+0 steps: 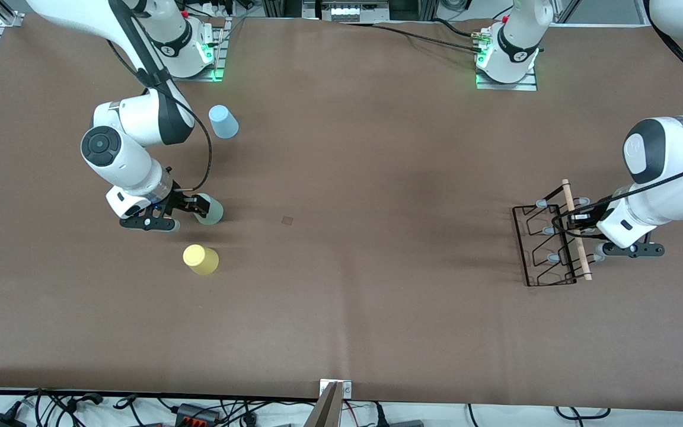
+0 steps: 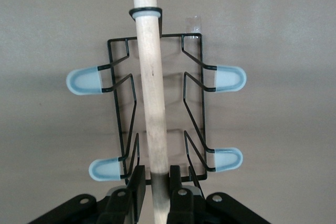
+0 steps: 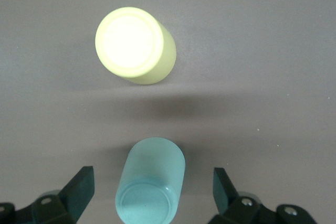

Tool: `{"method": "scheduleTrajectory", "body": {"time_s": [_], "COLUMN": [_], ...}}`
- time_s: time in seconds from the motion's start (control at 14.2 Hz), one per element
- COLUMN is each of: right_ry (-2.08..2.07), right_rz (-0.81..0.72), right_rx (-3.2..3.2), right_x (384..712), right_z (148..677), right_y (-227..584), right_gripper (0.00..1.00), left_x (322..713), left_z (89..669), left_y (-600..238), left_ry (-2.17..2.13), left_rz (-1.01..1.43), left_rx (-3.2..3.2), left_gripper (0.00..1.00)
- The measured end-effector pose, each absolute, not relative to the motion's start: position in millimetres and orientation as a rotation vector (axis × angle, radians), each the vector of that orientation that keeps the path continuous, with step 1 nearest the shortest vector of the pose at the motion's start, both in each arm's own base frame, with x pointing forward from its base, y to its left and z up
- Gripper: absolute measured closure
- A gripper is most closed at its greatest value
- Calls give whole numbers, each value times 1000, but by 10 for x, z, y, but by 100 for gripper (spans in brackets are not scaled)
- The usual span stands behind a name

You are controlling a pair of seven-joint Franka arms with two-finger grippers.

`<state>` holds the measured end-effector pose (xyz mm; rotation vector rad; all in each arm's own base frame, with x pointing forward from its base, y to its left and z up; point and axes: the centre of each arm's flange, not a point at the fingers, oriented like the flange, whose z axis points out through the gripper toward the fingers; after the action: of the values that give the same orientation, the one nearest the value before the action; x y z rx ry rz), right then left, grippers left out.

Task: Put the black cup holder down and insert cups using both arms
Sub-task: 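Grasp the rack handle with the left gripper while the right gripper grasps the teal cup, then carry the rack with the left gripper toward the table middle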

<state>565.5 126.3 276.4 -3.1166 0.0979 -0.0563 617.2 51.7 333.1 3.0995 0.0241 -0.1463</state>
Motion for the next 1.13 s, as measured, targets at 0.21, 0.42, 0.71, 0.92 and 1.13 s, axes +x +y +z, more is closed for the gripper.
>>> {"method": "scheduleTrajectory", "body": {"time_s": [0.21, 0.42, 0.71, 0.92, 1.13], "right_ry": [98, 95, 79, 79, 103], "right_rz": [-55, -58, -38, -11, -8], "right_rx": [-3117, -3116, -3119, -3123, -3124], "right_x": [5655, 5654, 5628, 5609, 5610], "right_z": [2757, 2743, 2666, 2566, 2553], "right_y": [1263, 1284, 1357, 1383, 1371], "right_gripper": [0, 0, 0, 0, 0], "left_x": [6173, 6199, 6260, 6257, 6146], "left_z": [3334, 3439, 4108, 4440, 4485], "left_y": [517, 466, -51, -885, -1785], "left_ry": [23, 7, -132, -291, -351], "left_rz": [-145, -140, -193, -138, -126], "left_rx": [3100, 3099, 3076, 3041, 3011], "left_gripper": [84, 84, 84, 84, 84]}}
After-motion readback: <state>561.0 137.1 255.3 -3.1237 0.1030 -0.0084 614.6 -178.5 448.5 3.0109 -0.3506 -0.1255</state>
